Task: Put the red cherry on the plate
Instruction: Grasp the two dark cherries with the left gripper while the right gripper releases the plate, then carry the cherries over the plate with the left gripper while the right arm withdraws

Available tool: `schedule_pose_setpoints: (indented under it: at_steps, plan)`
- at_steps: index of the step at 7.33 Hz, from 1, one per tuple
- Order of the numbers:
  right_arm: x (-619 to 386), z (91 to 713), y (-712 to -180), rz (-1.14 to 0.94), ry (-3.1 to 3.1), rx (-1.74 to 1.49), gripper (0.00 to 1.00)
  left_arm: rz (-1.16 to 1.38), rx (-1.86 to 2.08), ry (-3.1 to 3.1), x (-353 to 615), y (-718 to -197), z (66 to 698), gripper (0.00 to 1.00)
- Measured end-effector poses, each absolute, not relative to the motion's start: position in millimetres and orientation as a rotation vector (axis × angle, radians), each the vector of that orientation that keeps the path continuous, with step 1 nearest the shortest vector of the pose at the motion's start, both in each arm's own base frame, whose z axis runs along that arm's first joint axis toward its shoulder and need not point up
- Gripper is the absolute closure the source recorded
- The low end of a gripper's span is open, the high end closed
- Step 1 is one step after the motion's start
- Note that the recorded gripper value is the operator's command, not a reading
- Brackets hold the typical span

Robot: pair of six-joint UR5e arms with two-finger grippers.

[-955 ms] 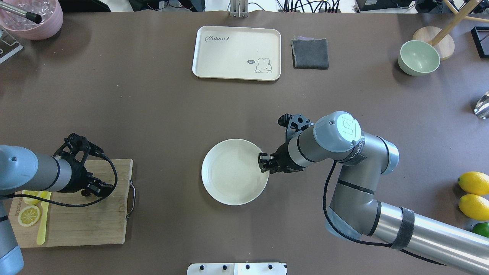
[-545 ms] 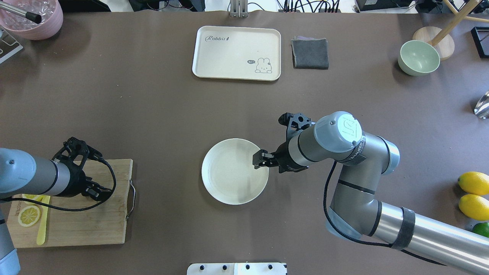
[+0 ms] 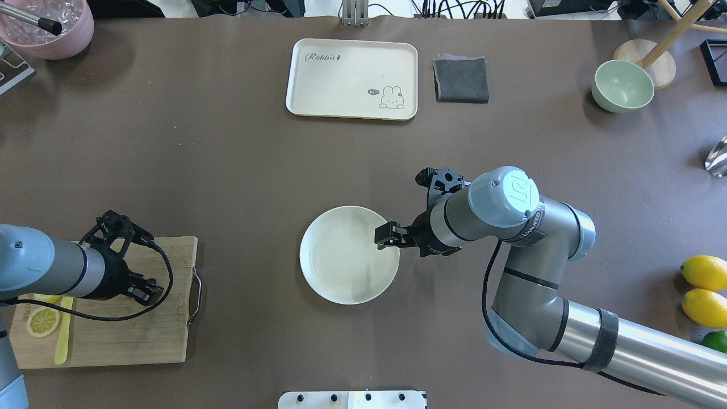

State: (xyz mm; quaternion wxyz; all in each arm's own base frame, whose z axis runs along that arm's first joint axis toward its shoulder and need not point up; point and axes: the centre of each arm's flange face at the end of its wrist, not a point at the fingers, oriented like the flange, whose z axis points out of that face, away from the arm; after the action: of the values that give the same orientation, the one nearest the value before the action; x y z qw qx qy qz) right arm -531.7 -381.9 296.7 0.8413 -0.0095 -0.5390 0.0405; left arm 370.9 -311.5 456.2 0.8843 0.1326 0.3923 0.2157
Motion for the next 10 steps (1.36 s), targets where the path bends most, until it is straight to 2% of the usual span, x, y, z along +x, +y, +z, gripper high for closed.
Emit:
schedule_pose_setpoints:
  at_steps: [1, 5, 7, 10]
  plan:
    - [-531, 297, -382, 0.086, -1.139, -0.02, 0.0, 0.45, 0.276, 0.816, 371, -311, 456, 1.0]
    - [-493, 293, -398, 0.101, -1.162, -0.023, 0.0, 0.444, 0.323, 0.88, 357, -310, 416, 1.0]
    - [-418, 310, -429, 0.129, -1.176, -0.048, 0.0, 0.383, 0.324, 0.984, 377, -317, 362, 1.0]
    - [-314, 376, -468, 0.083, -1.13, 0.013, 0.0, 0.254, 0.257, 1.055, 444, -339, 236, 1.0]
